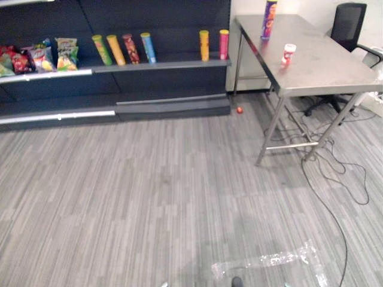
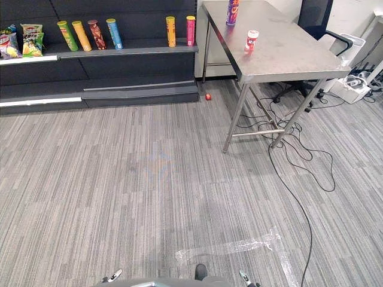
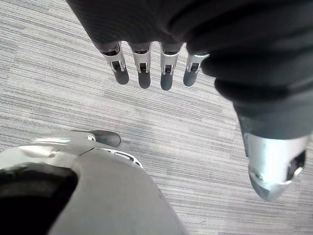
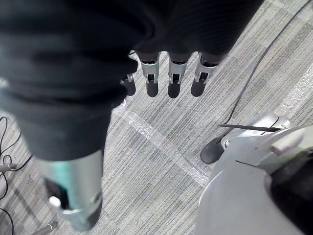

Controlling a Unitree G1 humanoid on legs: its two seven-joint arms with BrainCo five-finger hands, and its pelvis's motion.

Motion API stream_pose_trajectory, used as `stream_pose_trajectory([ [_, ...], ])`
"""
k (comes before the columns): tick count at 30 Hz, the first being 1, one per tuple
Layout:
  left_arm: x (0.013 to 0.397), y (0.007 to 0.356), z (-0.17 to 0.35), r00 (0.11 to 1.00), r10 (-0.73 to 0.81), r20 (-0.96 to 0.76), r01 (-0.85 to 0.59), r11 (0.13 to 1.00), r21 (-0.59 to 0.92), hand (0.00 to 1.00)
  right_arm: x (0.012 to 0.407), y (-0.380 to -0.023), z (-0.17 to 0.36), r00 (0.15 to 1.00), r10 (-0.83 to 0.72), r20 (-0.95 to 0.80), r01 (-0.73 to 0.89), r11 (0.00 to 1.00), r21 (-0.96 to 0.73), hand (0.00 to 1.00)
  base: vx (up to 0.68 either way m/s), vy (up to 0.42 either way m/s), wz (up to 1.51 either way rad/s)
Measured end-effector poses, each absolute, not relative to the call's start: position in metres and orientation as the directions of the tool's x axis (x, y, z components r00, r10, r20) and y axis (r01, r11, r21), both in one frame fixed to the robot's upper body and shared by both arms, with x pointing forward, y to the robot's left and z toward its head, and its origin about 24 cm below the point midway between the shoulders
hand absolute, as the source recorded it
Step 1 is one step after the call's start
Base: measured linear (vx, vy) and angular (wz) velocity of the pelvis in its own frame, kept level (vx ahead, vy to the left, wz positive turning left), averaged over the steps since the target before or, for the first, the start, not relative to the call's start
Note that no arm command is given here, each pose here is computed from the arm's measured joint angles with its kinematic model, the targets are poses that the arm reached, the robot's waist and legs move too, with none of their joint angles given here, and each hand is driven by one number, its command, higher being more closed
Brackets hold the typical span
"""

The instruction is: Put the gum and the chips on the shelf.

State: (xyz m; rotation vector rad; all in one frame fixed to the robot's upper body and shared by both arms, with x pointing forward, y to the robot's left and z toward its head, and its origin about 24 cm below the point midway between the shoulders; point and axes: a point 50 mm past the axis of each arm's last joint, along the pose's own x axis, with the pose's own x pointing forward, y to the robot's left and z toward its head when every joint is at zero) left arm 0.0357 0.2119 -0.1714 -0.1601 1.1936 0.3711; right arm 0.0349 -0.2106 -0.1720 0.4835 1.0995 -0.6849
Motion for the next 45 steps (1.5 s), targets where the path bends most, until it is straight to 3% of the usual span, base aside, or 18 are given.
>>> stream_pose_trajectory([
  [7,0.037,0.214,-0.171,0.32,0.201,-0.926,-0.363,0.929,0.077,0.0,0.036,-0.21,-0.172,0.288,-0.259,-0.922,0.722,0.692,0.031,0.0,-0.01,-0.012,0.01],
  [13,0.055,0.217,-0.169,0.358,0.208,-0.91,-0.352,0.933,0.075,0.0,0.057,-0.212,-0.169,0.346,-0.282,-0.895,0.719,0.692,0.06,0.0,-0.03,-0.034,0.18],
  [26,0.068,0.217,-0.165,0.41,0.216,-0.886,-0.508,0.861,-0.025,0.0,0.079,-0.211,-0.164,0.417,-0.291,-0.861,0.667,0.742,0.072,0.0,0.1,-0.066,0.0],
  [34,0.073,0.209,-0.165,0.431,0.195,-0.881,-0.46,0.887,-0.029,0.0,0.097,-0.218,-0.159,0.459,-0.296,-0.838,0.645,0.759,0.086,0.0,0.34,0.238,-0.42],
  [36,0.076,0.219,-0.163,0.442,0.219,-0.87,-0.456,0.89,-0.008,0.0,0.102,-0.202,-0.161,0.469,-0.259,-0.844,0.643,0.756,0.124,0.0,0.54,0.329,-0.55],
  [45,0.068,0.225,-0.163,0.421,0.219,-0.88,-0.361,0.931,0.058,0.0,0.095,-0.202,-0.162,0.467,-0.256,-0.847,0.662,0.735,0.143,0.0,0.51,0.227,-0.2],
])
